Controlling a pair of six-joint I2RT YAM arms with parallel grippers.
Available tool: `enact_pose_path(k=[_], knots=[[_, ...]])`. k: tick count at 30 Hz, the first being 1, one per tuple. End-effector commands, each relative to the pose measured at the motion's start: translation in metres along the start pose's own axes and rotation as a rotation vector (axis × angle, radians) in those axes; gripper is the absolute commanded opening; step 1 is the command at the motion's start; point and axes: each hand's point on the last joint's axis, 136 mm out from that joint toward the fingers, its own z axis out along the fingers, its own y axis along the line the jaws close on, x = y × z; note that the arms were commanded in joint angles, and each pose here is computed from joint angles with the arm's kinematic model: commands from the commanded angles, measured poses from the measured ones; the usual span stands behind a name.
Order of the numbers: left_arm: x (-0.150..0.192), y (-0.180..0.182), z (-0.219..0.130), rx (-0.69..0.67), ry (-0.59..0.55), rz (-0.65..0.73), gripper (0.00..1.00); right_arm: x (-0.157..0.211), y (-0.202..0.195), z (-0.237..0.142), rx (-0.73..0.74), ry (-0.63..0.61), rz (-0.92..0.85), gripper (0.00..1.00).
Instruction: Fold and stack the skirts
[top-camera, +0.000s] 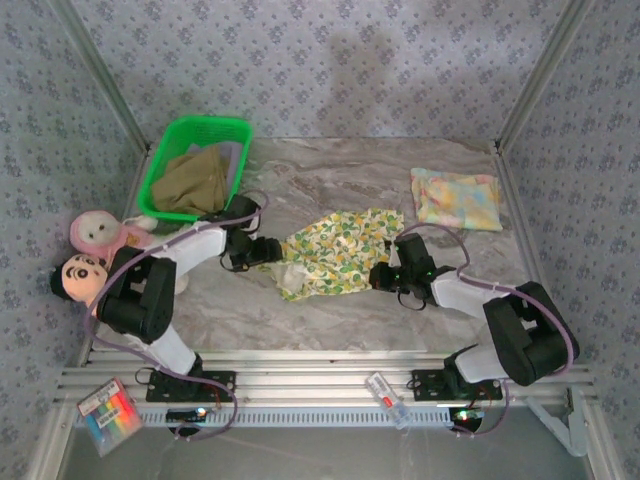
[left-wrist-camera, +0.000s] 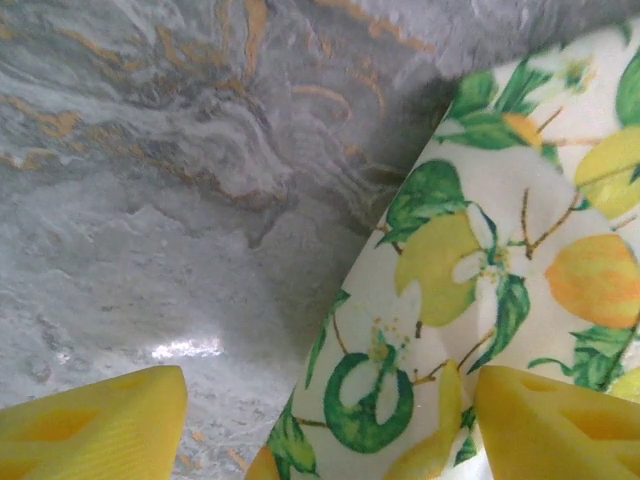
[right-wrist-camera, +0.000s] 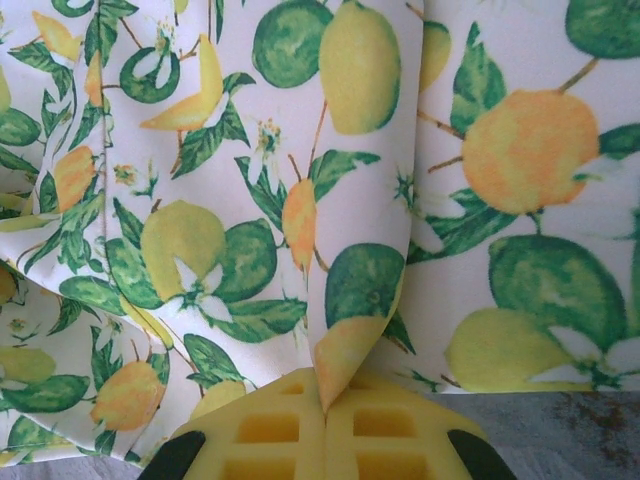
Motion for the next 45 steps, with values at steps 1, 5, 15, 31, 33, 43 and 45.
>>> enact_pose_path(k=[1, 5, 15, 31, 33, 43, 45], knots=[[-0.004, -0.027, -0.011, 0.170, -0.045, 0.100, 0.83, -0.012, 0.000, -0.002, 0.015, -0.036, 0.016, 0.00], [0.000, -0.026, -0.014, 0.253, -0.090, 0.104, 0.91, -0.012, 0.001, 0.000, 0.014, -0.033, 0.016, 0.00], [0.011, -0.021, -0.017, 0.359, -0.108, 0.083, 0.77, -0.015, -0.002, 0.000, 0.032, -0.039, 0.021, 0.00], [-0.060, 0.008, -0.030, 0.129, -0.352, -0.030, 0.00, -0.082, 0.037, -0.049, -0.131, -0.258, 0.010, 0.00], [-0.085, -0.012, -0.068, 0.157, -0.435, -0.007, 0.00, -0.112, 0.050, -0.080, -0.184, -0.339, 0.018, 0.00], [-0.162, -0.077, -0.295, 0.145, -0.869, 0.052, 0.00, -0.244, 0.118, -0.241, -0.322, -0.698, 0.047, 0.00], [-0.171, -0.084, -0.307, 0.149, -0.878, 0.053, 0.00, -0.259, 0.128, -0.257, -0.347, -0.755, 0.017, 0.00]])
